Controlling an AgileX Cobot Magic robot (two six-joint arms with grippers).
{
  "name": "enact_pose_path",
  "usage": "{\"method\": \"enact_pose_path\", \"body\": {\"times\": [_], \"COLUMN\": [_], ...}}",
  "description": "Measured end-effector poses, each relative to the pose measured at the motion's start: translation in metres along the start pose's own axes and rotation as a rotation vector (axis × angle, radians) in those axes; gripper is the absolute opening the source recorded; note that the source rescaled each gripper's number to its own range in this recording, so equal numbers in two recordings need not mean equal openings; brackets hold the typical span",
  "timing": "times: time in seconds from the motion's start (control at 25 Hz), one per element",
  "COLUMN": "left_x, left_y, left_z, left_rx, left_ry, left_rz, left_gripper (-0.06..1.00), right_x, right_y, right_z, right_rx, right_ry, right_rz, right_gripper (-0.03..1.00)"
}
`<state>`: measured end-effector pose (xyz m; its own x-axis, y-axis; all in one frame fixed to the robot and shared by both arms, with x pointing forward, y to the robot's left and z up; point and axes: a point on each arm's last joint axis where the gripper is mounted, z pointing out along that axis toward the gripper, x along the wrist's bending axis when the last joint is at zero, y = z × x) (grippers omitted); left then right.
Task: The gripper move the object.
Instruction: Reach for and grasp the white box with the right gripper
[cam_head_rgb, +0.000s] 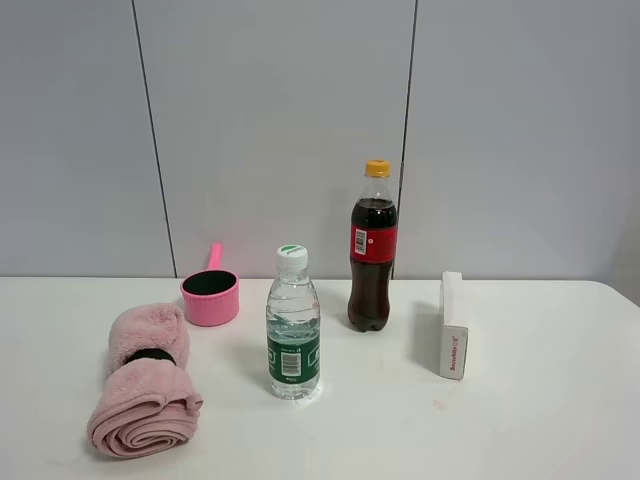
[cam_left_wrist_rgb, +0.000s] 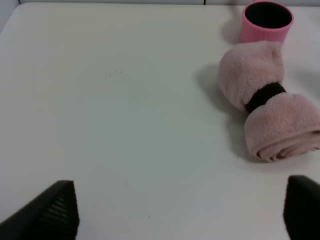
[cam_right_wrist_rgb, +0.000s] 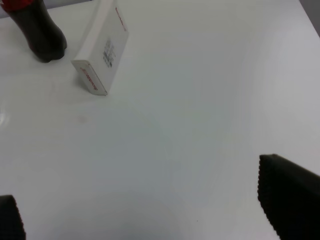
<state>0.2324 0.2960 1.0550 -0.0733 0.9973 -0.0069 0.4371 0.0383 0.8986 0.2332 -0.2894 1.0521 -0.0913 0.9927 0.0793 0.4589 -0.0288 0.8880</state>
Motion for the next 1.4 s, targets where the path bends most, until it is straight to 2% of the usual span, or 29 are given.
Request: {"method": "enact_pose_path", "body": {"times": [0.04,1.4], "left_x": [0.0000,0.0000], "left_y": [0.0000,0.0000], "left_z": [0.0000,0.0000], "left_rx": [0.000,0.000], "left_ry": [0.000,0.000], "left_rz": [0.000,0.000], "left_gripper": [1.00,1.00], "right_x": [0.0000,0.0000], "right_y": [0.0000,0.0000], "right_z": [0.0000,0.0000], "right_rx": [0.000,0.000], "right_ry": [0.000,0.000], "right_rz": [0.000,0.000], "right_gripper": [0.92,0.92]}}
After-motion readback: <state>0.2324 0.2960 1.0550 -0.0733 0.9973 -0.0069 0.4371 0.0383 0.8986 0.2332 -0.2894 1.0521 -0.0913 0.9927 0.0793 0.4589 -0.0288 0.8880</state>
